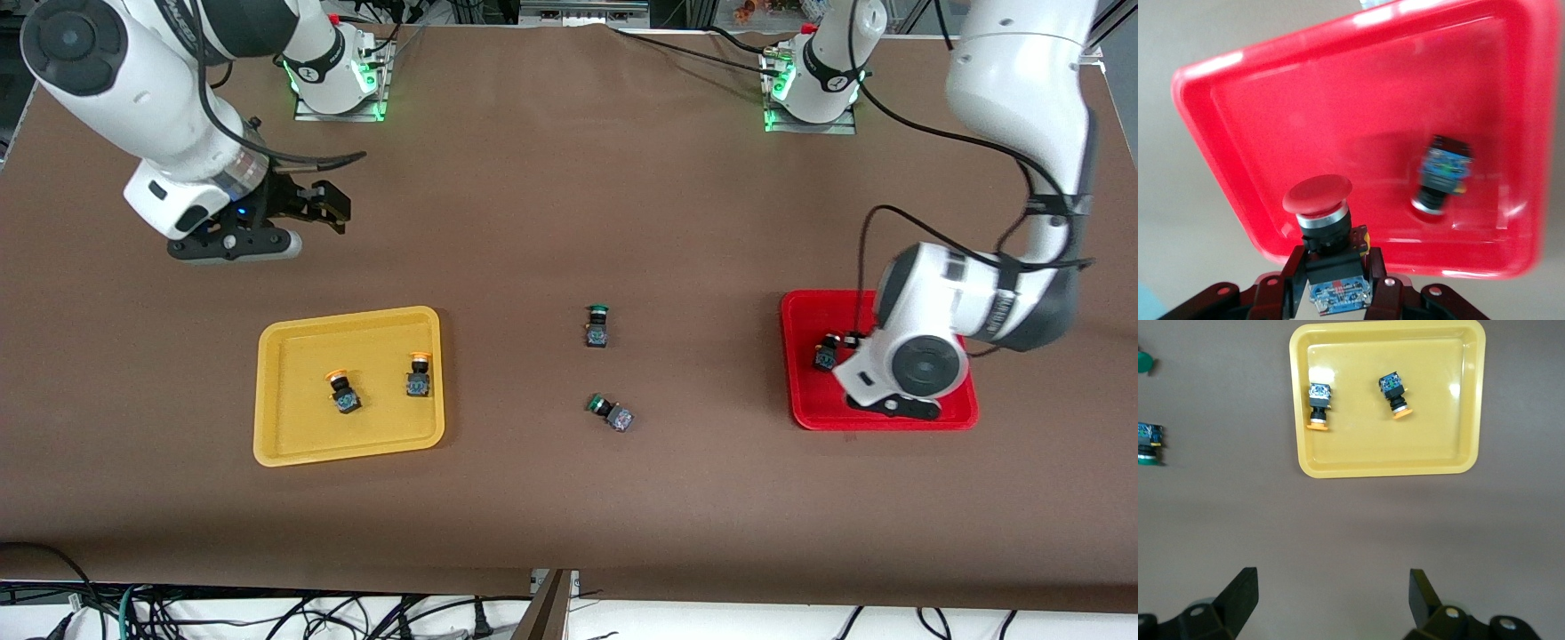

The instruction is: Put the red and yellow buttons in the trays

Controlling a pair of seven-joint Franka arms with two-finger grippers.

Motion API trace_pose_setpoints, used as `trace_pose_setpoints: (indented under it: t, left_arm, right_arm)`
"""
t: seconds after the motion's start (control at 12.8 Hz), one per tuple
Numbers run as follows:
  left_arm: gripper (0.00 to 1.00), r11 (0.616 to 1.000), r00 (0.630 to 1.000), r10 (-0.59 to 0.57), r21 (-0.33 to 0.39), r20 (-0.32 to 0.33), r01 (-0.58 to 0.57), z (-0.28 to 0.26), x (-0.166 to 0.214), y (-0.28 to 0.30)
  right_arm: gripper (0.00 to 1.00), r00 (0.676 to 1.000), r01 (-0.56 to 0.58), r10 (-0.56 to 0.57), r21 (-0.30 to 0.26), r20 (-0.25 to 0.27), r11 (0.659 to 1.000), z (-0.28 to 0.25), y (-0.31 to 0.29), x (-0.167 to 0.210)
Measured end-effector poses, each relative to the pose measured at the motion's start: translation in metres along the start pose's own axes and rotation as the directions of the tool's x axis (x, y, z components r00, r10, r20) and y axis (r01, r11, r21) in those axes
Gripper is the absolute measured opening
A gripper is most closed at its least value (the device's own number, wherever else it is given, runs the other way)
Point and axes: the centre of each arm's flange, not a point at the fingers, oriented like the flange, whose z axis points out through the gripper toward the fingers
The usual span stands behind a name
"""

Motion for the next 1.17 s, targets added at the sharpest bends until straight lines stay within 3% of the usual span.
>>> trace_pose_setpoints:
  t: [0.23,0.39,0.47,0.63,0.86,0.94,1.17]
  left_arm:
    - [0.41,0.982,0.984,0.156,-0.098,-0.091,-0.164,0.044,0.009,-0.036]
    - [0.42,0.967,0.969,0.207,-0.123,-0.131,-0.223,0.077,0.011,-0.055]
    - [0.48,0.964,0.966,0.216,-0.126,-0.14,-0.234,0.081,0.01,-0.061]
    - [0.69,0.967,0.955,0.207,-0.101,-0.211,-0.232,0.039,0.007,-0.066]
    - [0.97,0.976,0.914,0.127,-0.118,-0.384,-0.186,-0.085,-0.031,-0.078]
    - [1.0,0.977,0.911,0.114,-0.123,-0.396,-0.175,-0.119,-0.049,-0.075]
    - [1.0,0.983,0.938,0.046,-0.151,-0.344,-0.104,-0.198,-0.099,-0.06]
  right_arm:
    - [1.0,1.0,-0.003,0.003,0.008,0.004,1.0,-0.001,0.027,0.003]
    - [1.0,1.0,-0.005,0.005,0.017,0.01,1.0,0.001,0.05,0.007]
    - [1.0,1.0,-0.009,0.009,0.017,0.01,1.0,0.001,0.056,0.007]
    - [1.0,1.0,-0.001,0.001,0.004,0.007,1.0,0.001,0.054,0.007]
    - [1.0,1.0,0.004,-0.004,-0.005,-0.01,1.0,-0.005,0.052,0.008]
    - [1.0,1.0,0.004,-0.004,-0.011,-0.018,1.0,-0.008,0.053,0.008]
    - [1.0,0.999,0.001,-0.001,-0.01,-0.04,1.0,-0.019,0.055,0.011]
